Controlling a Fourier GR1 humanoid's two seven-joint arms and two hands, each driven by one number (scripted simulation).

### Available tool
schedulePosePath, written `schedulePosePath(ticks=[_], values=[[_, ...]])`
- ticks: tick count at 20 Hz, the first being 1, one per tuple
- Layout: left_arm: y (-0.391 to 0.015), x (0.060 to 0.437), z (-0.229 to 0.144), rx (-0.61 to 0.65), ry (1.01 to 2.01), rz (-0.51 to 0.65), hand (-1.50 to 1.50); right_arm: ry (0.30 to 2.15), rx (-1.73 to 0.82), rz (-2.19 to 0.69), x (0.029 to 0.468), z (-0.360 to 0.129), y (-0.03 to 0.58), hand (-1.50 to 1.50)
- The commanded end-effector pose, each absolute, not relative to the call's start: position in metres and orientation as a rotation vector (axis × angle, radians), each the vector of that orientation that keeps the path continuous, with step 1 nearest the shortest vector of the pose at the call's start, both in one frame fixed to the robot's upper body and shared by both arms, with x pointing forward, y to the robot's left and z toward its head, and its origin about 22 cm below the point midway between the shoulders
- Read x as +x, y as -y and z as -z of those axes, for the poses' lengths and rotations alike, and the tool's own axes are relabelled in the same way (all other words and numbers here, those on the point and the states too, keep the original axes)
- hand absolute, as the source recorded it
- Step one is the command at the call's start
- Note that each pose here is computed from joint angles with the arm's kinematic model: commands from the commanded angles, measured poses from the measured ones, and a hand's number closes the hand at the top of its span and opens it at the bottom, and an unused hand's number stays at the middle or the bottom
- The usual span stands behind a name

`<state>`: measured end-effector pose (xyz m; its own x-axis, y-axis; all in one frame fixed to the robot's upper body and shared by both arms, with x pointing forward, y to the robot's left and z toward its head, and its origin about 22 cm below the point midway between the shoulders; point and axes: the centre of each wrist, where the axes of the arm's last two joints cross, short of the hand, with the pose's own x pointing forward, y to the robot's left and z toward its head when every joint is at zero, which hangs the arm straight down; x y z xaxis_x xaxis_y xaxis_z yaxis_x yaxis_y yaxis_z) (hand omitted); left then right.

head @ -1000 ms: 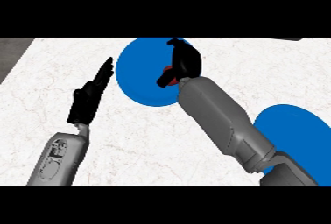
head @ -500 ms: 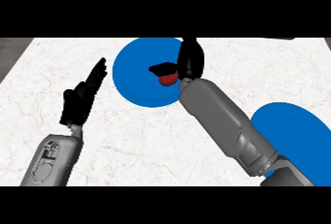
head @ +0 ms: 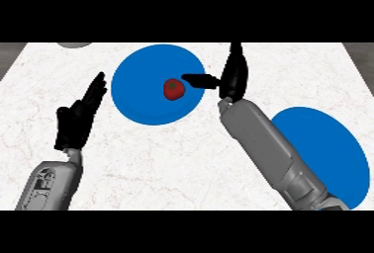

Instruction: Pick the tomato from the plate and place it in the plate

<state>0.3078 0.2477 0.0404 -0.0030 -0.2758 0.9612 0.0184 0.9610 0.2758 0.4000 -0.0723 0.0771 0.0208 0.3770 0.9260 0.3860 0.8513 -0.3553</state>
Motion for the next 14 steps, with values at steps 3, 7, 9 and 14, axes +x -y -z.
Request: schedulePosePath(ticks=[3, 7, 9, 14], values=[[-0.253, 0.301, -0.027, 0.228, 1.534, 0.193, 0.00, 1.573, -0.575, -0.016, 0.374, -0.060, 0.137, -1.50], [-0.248, 0.301, -0.029, 0.229, 1.554, 0.217, 0.00, 1.594, -0.569, -0.024, 0.365, -0.065, 0.159, -1.50], [-0.258, 0.307, -0.035, 0.232, 1.551, 0.218, 0.00, 1.583, -0.591, -0.039, 0.352, -0.058, 0.182, -1.50], [-0.259, 0.308, -0.045, 0.207, 1.546, 0.222, 0.00, 1.592, -0.597, 0.003, 0.349, -0.034, 0.206, -1.50]])
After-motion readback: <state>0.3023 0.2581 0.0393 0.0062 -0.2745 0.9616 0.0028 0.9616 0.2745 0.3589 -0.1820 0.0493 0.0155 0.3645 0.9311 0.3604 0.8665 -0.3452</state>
